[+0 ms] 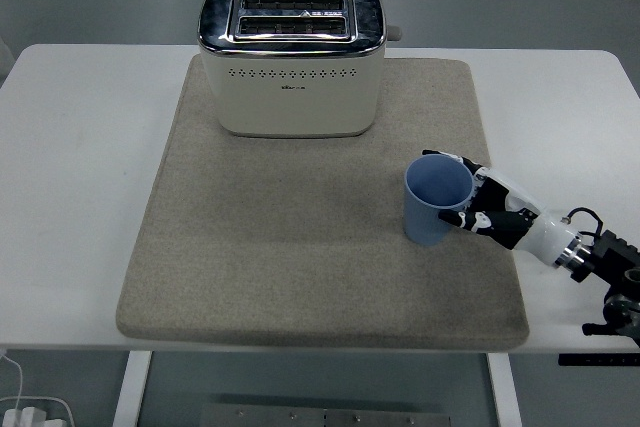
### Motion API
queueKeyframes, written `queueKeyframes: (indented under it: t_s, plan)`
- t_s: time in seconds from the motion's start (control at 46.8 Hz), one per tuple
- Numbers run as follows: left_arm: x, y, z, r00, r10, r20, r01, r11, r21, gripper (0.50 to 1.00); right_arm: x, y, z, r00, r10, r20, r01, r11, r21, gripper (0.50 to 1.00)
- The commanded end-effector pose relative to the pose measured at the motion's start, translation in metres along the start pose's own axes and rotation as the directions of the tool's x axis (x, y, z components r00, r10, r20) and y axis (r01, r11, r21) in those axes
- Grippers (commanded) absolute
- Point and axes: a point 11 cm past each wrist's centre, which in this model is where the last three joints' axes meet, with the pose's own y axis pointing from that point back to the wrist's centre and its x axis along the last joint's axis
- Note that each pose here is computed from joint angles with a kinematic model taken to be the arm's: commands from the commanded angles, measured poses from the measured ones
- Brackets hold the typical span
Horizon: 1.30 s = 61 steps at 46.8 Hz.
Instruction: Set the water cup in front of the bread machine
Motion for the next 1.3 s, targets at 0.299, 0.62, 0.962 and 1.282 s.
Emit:
queueKeyframes:
  t_s: [0.299, 0.62, 0.962, 1.282]
  plan:
    - [0.000, 0.000, -0.001, 1.000, 0.000, 0.000, 0.000, 1.000, 0.001, 1.000, -0.002, -0.005, -0.006, 1.000, -0.019, -0.024, 0.020, 0.999, 0.036, 0.723]
    - [0.000, 0.000, 0.000, 1.000, 0.000, 0.000, 0.000, 1.000, 0.000, 1.000, -0.006, -0.041, -0.045, 0.991, -0.084, -0.104, 0.093, 0.991, 0.091, 0.723]
    - [0.000, 0.000, 0.000, 1.000, 0.001, 0.000, -0.001, 1.000, 0.000, 1.000, -0.055, -0.100, -0.046, 0.964, -0.214, -0.160, 0.231, 0.968, 0.095, 0.725]
    - [0.000, 0.000, 0.000, 1.000, 0.000, 0.000, 0.000, 1.000, 0.000, 1.000, -0.079, -0.137, -0.035, 0.963, -0.186, -0.197, 0.202, 0.977, 0.063, 0.725]
